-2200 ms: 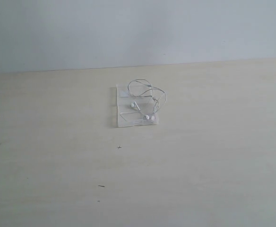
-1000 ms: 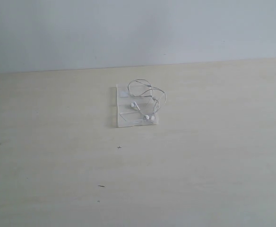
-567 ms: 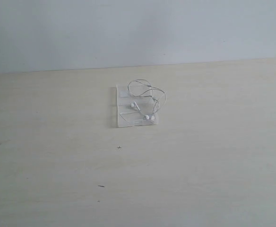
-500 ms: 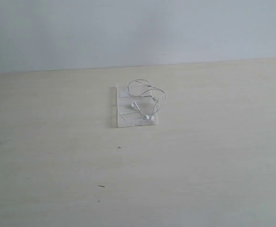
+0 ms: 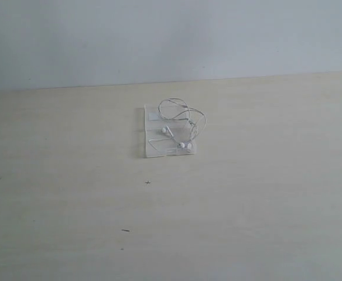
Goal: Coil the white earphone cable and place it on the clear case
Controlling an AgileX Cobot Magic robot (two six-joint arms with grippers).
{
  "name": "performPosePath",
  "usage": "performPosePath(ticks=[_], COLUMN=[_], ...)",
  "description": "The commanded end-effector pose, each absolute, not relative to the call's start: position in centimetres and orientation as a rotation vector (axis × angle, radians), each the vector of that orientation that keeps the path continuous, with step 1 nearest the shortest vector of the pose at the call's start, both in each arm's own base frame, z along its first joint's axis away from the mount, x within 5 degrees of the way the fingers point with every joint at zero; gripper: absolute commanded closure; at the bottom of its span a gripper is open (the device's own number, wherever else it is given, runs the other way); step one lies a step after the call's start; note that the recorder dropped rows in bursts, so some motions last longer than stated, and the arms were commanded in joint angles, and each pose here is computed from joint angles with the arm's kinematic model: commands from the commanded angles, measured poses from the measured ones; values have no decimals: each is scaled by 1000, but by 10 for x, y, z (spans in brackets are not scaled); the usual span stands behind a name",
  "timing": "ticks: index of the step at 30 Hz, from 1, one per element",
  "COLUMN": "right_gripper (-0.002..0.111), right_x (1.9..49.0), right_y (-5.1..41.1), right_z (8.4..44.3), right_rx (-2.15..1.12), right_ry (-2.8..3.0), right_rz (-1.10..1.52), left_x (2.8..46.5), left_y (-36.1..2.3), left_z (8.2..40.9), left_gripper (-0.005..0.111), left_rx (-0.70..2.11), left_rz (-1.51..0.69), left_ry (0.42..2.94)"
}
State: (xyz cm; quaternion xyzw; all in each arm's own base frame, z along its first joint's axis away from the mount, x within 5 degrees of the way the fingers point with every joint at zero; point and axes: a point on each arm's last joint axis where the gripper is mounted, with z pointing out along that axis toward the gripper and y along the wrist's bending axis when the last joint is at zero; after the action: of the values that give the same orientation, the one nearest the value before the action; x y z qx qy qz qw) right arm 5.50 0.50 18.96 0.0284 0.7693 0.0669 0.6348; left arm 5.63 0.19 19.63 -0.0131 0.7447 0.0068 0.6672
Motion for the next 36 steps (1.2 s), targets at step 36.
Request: performPosePath(ticks=[36], right_gripper=[108], right_x=[55], right_y=[4], right_z=[189], right_rx=[62], right_ry=[1751], right_rz=[138], left_x=[53], left_y=[-6], left_z=[181], left_gripper=[107], left_rx=[-171], left_rz=[-205], left_ry=[1834])
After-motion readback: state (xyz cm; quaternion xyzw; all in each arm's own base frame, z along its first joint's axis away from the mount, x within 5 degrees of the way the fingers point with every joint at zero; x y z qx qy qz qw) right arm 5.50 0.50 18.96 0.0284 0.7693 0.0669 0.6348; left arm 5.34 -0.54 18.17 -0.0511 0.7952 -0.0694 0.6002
